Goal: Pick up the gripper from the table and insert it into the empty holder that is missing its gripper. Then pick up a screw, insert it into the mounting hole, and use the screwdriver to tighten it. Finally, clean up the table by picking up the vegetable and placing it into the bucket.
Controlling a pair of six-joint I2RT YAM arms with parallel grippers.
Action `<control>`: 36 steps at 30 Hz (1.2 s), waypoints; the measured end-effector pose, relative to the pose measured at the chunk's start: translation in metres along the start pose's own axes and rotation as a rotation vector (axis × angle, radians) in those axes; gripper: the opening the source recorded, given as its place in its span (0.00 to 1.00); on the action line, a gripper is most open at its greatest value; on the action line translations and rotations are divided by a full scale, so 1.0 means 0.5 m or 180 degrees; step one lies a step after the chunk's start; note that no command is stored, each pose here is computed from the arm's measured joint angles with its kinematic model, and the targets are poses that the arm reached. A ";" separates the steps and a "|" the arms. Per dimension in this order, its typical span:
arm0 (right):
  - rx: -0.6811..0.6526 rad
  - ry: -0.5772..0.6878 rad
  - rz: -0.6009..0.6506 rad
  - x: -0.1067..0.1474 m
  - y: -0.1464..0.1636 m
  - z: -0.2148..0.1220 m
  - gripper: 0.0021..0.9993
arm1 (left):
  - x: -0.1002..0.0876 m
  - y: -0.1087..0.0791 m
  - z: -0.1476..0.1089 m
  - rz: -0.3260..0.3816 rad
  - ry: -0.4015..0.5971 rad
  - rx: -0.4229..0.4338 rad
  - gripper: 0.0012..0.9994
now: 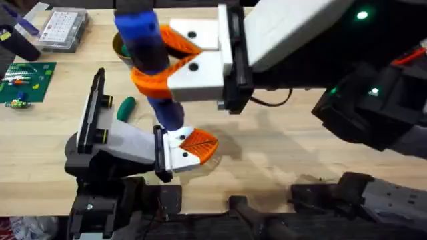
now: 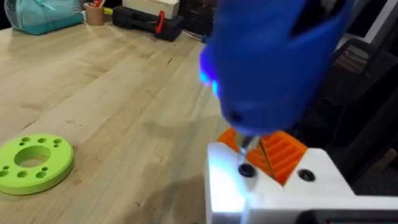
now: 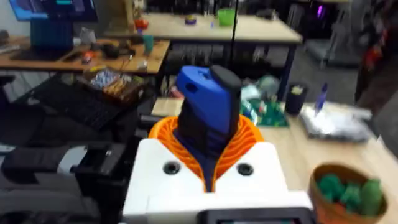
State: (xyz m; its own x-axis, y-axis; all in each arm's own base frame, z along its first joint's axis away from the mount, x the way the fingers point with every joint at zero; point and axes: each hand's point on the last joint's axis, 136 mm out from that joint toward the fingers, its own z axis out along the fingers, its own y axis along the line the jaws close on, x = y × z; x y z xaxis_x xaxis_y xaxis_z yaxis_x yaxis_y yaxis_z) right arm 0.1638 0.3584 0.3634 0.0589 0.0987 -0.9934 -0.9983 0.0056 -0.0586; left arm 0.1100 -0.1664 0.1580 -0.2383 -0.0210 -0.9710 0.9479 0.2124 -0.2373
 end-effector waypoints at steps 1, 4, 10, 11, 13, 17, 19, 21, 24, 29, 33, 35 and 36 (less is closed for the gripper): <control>0.0000 -0.0043 -0.0037 -0.007 0.000 0.000 0.03 | 0.000 0.000 0.000 0.0000 0.0000 0.0001 0.00; 0.0000 -0.0073 -0.0063 -0.012 0.000 0.000 0.03 | 0.000 0.000 0.000 0.0000 0.0000 0.0000 0.00; 0.0041 -0.0076 -0.0067 -0.025 -0.011 -0.003 0.03 | 0.000 0.000 0.000 0.0000 0.0000 0.0000 0.00; 0.0063 -0.0074 -0.0067 -0.033 -0.017 -0.004 0.03 | 0.000 0.000 0.000 0.0000 0.0000 0.0000 0.00; 0.0110 -0.0075 -0.0075 -0.050 -0.028 -0.007 0.03 | 0.000 0.000 0.000 0.0000 0.0000 0.0000 0.00; 0.0236 0.0038 -0.0002 -0.074 -0.058 -0.018 0.03 | 0.000 0.000 0.000 0.0000 0.0000 0.0000 0.00; 0.0311 0.0154 0.0057 -0.075 -0.074 -0.026 0.03 | 0.000 0.000 0.000 0.0000 0.0000 0.0000 0.00; 0.0374 0.0238 0.0083 -0.073 -0.086 -0.035 0.03 | 0.000 0.000 0.000 0.0000 0.0000 0.0000 0.00; 0.0459 0.0310 0.0073 -0.068 -0.104 -0.047 0.03 | 0.000 0.000 0.000 0.0000 0.0000 0.0000 0.00; 0.0551 0.0407 -0.0044 -0.057 -0.123 -0.061 0.03 | 0.000 0.000 0.000 0.0000 0.0000 0.0000 0.00; 0.0621 0.0585 -0.0222 -0.033 -0.136 -0.073 0.03 | 0.000 0.000 0.000 0.0000 0.0000 0.0001 0.00; 0.0705 0.0718 -0.0349 -0.016 -0.147 -0.080 0.03 | 0.000 0.000 0.000 0.0000 0.0000 0.0000 0.00; 0.0750 0.0795 -0.0451 -0.006 -0.153 -0.084 0.03 | 0.000 0.000 0.000 0.0000 0.0000 0.0000 0.00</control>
State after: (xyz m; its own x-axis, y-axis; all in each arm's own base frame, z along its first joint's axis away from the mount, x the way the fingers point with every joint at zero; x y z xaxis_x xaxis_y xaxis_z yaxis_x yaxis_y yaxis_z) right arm 0.2399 0.3160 0.3670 0.1657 -0.1653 -0.9722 -0.9511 0.2336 -0.2018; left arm 0.1100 -0.1664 0.1580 -0.2383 -0.0210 -0.9710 0.9479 0.2125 -0.2373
